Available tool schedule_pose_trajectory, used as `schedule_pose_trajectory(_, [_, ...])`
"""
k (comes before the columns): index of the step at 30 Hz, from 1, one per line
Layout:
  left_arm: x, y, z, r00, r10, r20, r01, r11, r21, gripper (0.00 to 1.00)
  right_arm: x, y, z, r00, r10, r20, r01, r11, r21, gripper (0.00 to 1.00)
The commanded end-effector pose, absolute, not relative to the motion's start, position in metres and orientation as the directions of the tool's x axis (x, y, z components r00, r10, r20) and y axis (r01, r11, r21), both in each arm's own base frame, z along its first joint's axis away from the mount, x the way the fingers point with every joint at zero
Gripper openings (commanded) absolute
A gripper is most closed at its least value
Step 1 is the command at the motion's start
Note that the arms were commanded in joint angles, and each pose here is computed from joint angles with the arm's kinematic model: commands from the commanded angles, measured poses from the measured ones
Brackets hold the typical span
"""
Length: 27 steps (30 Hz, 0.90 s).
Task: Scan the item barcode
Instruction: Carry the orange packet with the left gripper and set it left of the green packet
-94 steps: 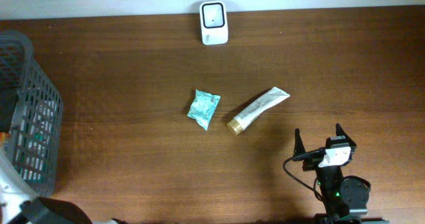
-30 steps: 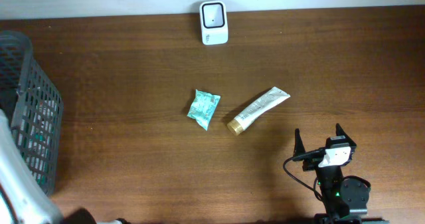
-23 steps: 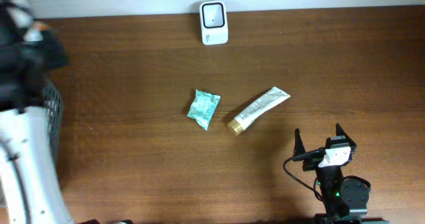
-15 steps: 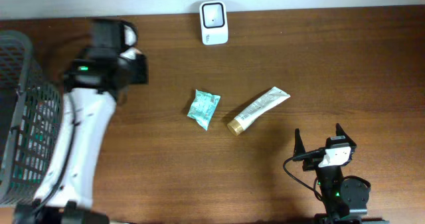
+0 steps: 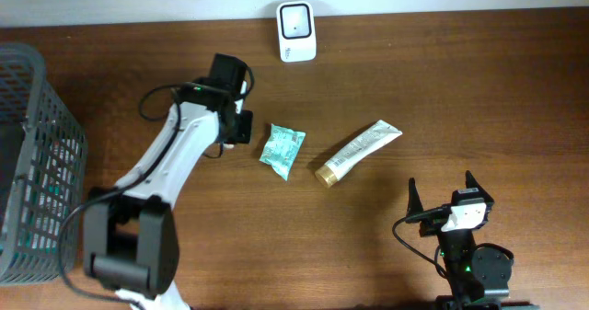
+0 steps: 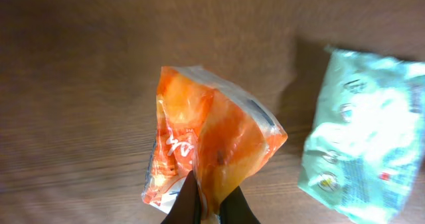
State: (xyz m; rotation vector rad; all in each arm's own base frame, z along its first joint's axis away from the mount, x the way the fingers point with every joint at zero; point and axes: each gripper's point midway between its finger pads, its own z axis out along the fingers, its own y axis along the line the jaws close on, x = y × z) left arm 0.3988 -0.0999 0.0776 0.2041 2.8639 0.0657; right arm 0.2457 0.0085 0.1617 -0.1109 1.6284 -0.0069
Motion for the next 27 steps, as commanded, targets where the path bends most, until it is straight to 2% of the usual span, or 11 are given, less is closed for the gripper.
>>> schedule_pose_trajectory(1, [0.392, -0.104, 0.051, -0.97, 0.15, -0.193, 0.139, 0.988, 0.071, 0.0, 0.246, 0.007, 0.158, -0.066, -0.067, -0.996, -0.059, 0.996, -0.064, 0.98])
schedule_pose_trajectory(6, [0.385, -0.102, 0.032, -0.979, 0.155, -0.132, 0.145, 0.986, 0.08, 0.02, 0.246, 0.007, 0.158, -0.065, -0.068, -0.996, -0.059, 0.996, -0.064, 0.98])
schedule_pose_trajectory(10, [0.382, -0.109, 0.031, -0.979, 0.16, -0.123, 0.154, 0.987, 0.053, 0.44, 0.246, 0.007, 0.158, -0.066, -0.067, -0.996, -0.059, 0.996, -0.064, 0.98])
schedule_pose_trajectory(12, [0.382, -0.11, 0.031, -0.979, 0.16, -0.123, 0.155, 0.987, 0.047, 0.53, 0.246, 0.007, 0.158, -0.066, -0.067, -0.996, -0.059, 0.996, -0.064, 0.98])
schedule_pose_trajectory(20, [0.393, -0.112, 0.058, -0.974, 0.159, -0.162, 0.155, 0.987, 0.04, 0.54, 0.246, 0.007, 0.158, -0.066, -0.067, -0.996, -0.059, 0.996, -0.064, 0.98])
schedule_pose_trajectory(24, [0.411, -0.118, 0.108, -0.954, 0.167, -0.248, 0.165, 0.986, 0.03, 0.57, 0.246, 0.007, 0.158, -0.065, -0.068, -0.996, -0.059, 0.996, -0.064, 0.99])
schedule_pose_trajectory(27, [0.425, -0.12, 0.166, -0.915, 0.208, -0.345, 0.208, 0.977, 0.037, 0.61, 0.246, 0.007, 0.158, -0.066, -0.067, -0.996, -0.059, 0.996, -0.064, 0.98])
